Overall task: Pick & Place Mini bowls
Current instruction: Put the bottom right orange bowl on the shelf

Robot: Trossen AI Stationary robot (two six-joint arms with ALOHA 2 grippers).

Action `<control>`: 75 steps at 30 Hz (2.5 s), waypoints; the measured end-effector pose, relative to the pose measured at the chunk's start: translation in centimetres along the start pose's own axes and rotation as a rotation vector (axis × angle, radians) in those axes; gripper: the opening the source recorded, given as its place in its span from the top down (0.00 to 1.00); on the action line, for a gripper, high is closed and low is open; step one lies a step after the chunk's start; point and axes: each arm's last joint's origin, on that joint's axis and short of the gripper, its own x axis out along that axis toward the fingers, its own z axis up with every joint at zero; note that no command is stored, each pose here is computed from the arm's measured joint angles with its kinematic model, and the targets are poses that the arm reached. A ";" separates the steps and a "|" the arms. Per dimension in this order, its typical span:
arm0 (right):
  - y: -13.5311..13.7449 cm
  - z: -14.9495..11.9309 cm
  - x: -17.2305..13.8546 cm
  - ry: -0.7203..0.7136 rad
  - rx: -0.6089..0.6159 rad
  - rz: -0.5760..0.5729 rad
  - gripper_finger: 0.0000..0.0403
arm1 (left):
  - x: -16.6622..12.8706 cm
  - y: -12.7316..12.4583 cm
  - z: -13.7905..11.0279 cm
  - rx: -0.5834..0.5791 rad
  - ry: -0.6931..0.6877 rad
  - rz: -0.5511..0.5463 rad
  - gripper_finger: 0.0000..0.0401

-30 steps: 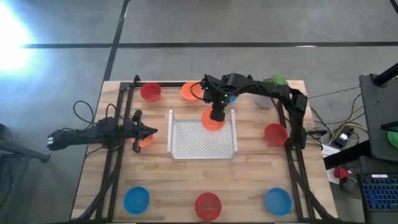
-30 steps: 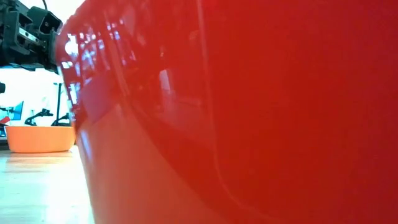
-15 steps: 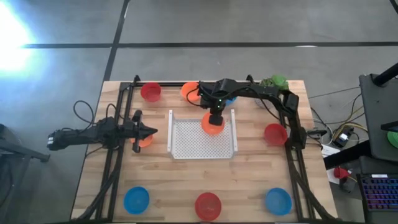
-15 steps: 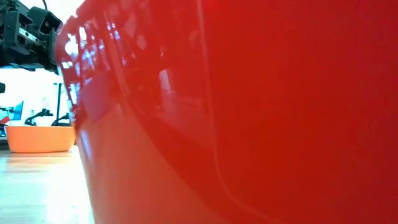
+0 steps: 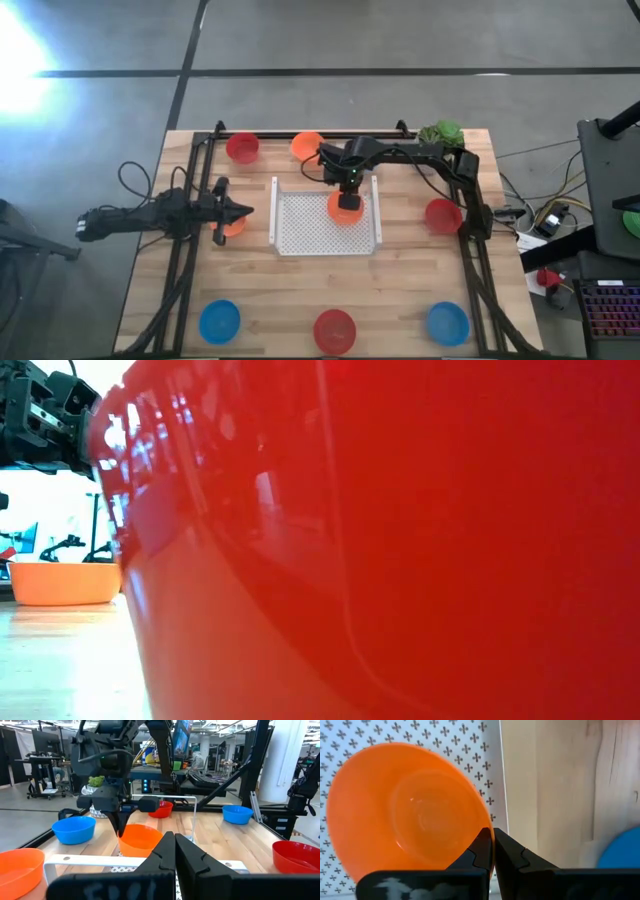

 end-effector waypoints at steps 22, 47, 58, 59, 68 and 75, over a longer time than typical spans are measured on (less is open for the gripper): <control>0.0 -0.3 0.3 0.017 0.029 -0.018 0.96 | 0.0 0.0 0.0 -0.005 0.002 0.000 1.00; 1.2 2.2 -2.5 -0.219 -0.005 0.022 0.69 | 0.0 0.0 0.0 -0.011 -0.004 -0.003 1.00; 3.9 3.1 -1.6 -0.264 -0.088 0.042 0.69 | 0.0 0.0 0.1 -0.011 -0.006 -0.002 1.00; 4.0 3.2 -1.3 -0.263 -0.094 0.042 0.69 | 0.0 0.0 0.1 -0.011 -0.006 -0.002 1.00; 4.2 3.5 0.4 -0.234 -0.110 0.046 0.68 | 0.0 0.0 0.1 -0.011 -0.005 -0.001 1.00; 4.3 3.0 0.7 -0.177 -0.107 0.053 0.69 | 0.0 0.0 0.0 -0.011 -0.003 -0.001 1.00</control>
